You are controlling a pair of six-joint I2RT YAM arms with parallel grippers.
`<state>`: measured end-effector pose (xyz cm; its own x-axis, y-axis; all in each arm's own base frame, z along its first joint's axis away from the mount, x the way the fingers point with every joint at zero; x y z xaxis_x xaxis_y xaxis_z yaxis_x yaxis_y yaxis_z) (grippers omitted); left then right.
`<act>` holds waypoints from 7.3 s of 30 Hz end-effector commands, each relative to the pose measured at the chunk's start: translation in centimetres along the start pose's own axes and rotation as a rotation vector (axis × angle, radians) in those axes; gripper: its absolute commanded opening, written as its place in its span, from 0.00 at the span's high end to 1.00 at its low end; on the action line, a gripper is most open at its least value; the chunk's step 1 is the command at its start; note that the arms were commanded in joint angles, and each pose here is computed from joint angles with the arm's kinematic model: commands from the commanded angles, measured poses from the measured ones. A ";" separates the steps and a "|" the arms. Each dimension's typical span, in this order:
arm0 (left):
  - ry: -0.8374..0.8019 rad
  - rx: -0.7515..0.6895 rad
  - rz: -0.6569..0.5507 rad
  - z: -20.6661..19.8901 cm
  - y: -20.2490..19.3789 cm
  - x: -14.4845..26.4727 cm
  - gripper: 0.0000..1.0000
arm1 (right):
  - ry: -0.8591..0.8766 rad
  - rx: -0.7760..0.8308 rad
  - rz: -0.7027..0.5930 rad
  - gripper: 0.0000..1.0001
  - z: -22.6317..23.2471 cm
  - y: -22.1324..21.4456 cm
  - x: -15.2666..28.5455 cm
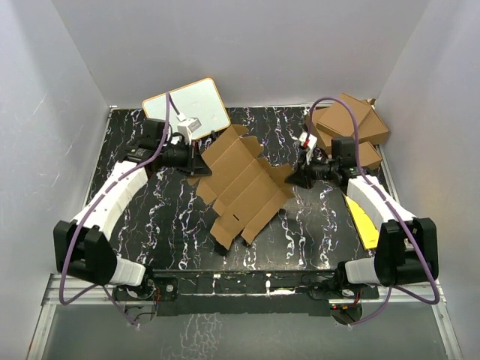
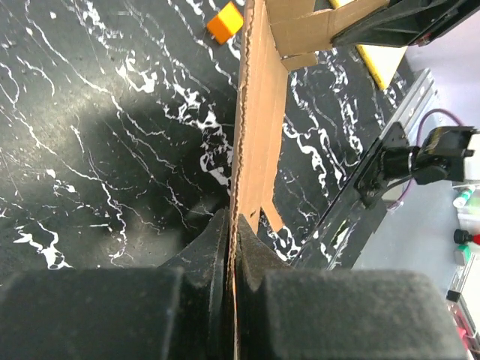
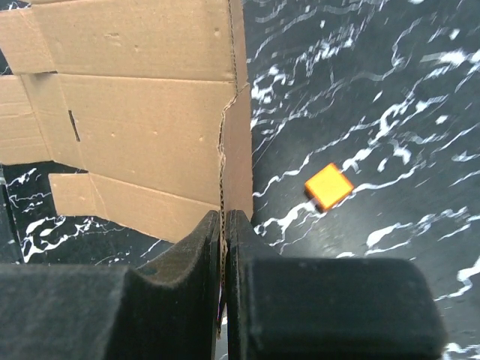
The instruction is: Fold the paper box
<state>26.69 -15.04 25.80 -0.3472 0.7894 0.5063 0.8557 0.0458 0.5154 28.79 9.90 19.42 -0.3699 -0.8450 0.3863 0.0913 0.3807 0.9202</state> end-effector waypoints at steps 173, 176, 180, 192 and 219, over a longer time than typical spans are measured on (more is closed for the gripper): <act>-0.094 -0.129 0.228 -1.2 -5.4 -2.9 1.00 | 0.047 -0.063 -0.095 0.87 2.7 -4.6 -5.7; -0.087 -0.131 0.229 -1.1 -5.7 -2.9 1.00 | 0.066 -0.070 -0.083 0.85 2.6 -4.7 -5.9; -0.081 -0.132 0.235 -1.0 -5.8 -2.9 1.00 | 0.079 -0.059 -0.066 0.83 2.0 -4.3 -6.0; -0.040 -0.142 0.243 -0.5 -5.7 -3.0 1.00 | 0.152 0.057 -0.072 0.49 0.0 -1.9 -3.9; -0.037 -0.154 0.246 -0.6 -5.7 -2.9 1.00 | 0.233 0.334 -0.106 0.52 -9.1 -4.2 -7.8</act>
<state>23.17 -18.08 20.96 -0.1191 0.7857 0.6071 0.8570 -0.2274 0.4625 39.41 11.06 11.81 -0.1995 -0.9092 0.3654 -0.0135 0.3754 0.9268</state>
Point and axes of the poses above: each gripper's point midway between its finger pads, its own x axis back along the fingers, its own z axis along the line the jaws close on, y = z × x, the point moved 7 cm from there along x, back along the fingers, and after that the axes turned 14 degrees about x, right-handed, at the moved point
